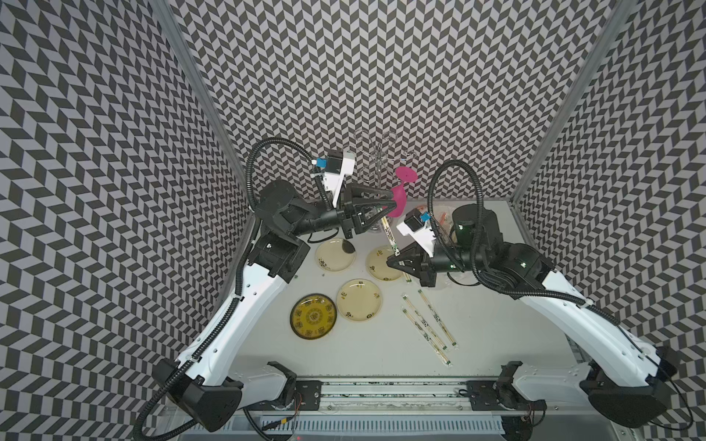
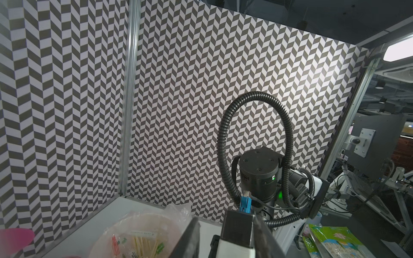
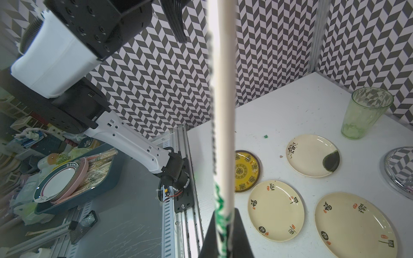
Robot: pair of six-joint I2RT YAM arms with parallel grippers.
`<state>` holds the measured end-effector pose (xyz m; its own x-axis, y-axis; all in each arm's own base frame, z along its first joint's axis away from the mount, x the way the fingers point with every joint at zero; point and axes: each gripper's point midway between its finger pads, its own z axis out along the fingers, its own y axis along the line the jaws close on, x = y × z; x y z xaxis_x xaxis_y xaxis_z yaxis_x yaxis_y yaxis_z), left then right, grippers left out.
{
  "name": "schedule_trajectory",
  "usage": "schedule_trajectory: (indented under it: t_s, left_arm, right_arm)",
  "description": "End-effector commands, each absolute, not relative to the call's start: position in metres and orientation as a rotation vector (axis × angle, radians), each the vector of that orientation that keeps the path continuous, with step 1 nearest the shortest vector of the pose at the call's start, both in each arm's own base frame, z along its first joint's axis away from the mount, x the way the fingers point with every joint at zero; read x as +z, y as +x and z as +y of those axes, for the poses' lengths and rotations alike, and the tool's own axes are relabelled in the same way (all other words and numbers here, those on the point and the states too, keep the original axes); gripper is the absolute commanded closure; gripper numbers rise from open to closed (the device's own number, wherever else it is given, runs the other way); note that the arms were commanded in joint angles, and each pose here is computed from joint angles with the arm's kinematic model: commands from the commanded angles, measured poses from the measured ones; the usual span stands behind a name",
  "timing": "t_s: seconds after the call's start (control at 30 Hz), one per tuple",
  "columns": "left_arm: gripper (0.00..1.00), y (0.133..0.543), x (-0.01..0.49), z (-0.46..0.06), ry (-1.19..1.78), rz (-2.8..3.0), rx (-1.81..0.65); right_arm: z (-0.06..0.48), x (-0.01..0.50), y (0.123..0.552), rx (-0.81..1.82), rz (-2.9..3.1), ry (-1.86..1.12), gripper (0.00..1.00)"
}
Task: Remove the packaging of disposable chopsticks
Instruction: Remove the packet bag from the disposable chopsticks.
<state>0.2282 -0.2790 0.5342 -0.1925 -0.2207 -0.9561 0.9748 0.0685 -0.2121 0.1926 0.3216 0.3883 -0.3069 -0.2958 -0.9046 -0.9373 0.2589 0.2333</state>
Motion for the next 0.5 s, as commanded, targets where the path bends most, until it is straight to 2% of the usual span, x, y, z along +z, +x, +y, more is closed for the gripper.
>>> schedule_trajectory:
  t_s: [0.0, 0.1, 0.2, 0.27, 0.47]
  left_arm:
    - [0.53, 0.2230, 0.5439, -0.2736, 0.877, 1.208, -1.348]
    - [0.54, 0.2231, 0.5455, -0.2729, 0.875, 1.200, -1.337]
    - [0.73, 0.2235, 0.5469, -0.2727, 0.872, 1.194, -1.334]
    - [0.80, 0.2221, 0.5489, -0.2718, 0.872, 1.186, -1.332]
    - [0.82, 0.2185, 0.5531, -0.2700, 0.875, 1.170, -1.330]
  right_arm:
    - [0.3213, 0.4135, 0.1892, 1.061, 1.680, -1.125, 1.00]
    - [0.3216, 0.4141, 0.1868, 1.071, 1.677, -1.132, 1.00]
    - [0.3211, 0.4146, 0.1860, 1.076, 1.675, -1.128, 1.00]
    - [0.3217, 0.4139, 0.1849, 1.083, 1.678, -1.131, 1.00]
    - [0.3228, 0.4094, 0.1832, 1.086, 1.692, -1.139, 1.00]
